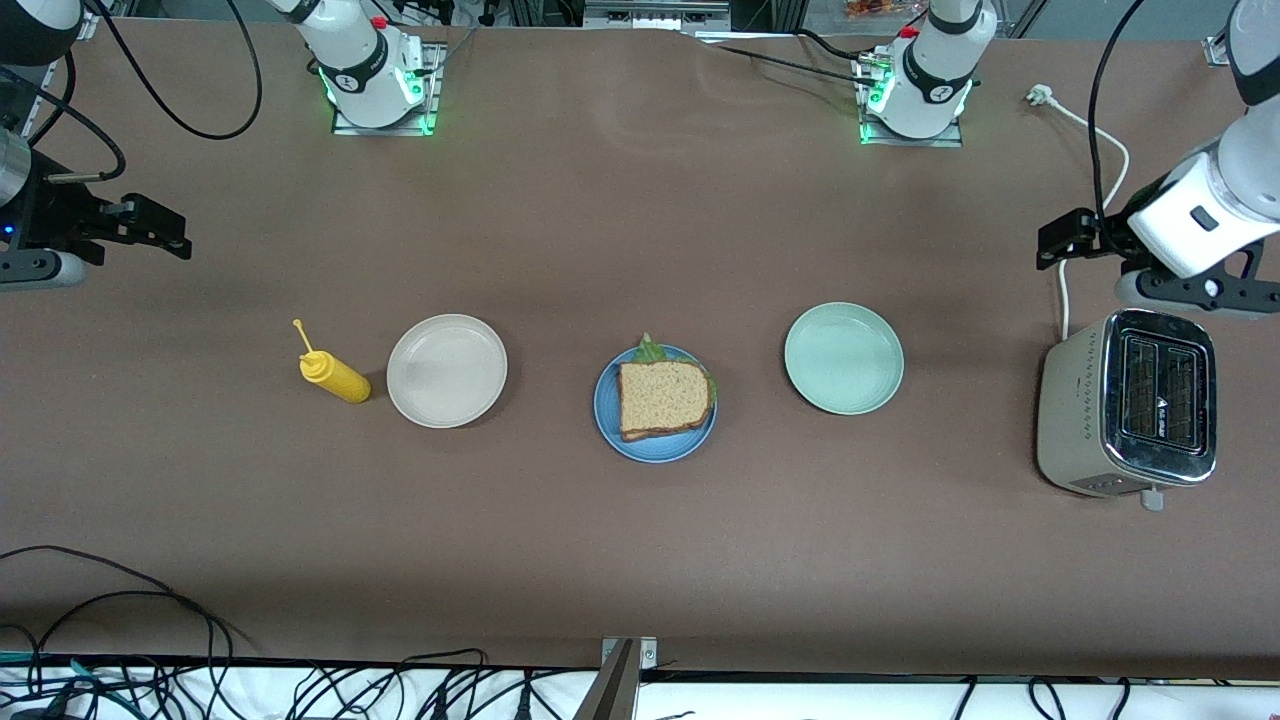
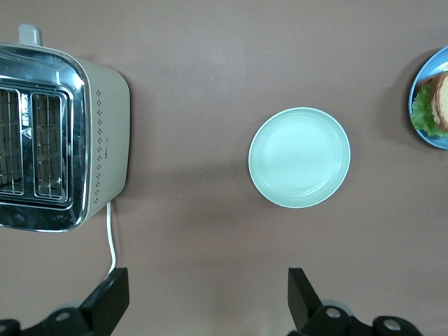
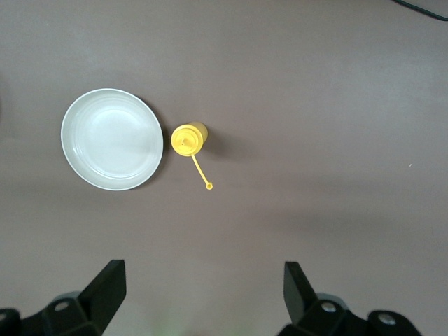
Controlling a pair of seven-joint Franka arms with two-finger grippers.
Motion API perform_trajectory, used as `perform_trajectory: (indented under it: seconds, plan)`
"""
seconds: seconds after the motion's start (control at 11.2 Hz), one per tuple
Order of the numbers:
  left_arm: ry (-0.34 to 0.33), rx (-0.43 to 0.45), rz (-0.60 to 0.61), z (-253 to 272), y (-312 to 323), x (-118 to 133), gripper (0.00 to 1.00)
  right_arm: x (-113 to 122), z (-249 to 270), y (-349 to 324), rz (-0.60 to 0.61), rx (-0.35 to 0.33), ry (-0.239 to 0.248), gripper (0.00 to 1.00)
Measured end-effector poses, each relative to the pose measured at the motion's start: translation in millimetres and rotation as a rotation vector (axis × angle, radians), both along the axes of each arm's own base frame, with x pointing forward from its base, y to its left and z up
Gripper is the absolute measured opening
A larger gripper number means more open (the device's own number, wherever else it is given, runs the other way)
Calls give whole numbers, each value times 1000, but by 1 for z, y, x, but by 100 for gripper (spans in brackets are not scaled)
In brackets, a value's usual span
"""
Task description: Make sandwich in blue plate with both arms
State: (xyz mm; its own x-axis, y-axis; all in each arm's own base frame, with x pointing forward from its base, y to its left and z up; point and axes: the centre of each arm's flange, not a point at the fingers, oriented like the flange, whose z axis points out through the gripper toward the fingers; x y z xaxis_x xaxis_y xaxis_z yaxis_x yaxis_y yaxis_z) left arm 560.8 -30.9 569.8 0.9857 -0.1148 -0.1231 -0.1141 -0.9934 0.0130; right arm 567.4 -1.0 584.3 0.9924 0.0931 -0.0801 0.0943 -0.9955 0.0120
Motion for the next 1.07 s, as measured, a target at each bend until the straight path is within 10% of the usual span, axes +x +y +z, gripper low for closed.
perform_trajectory:
  seconds: [1.07]
  plan:
    - [-31,-10,-35,1,31,-24,100,0,1,-4,-2,-19,-1,100]
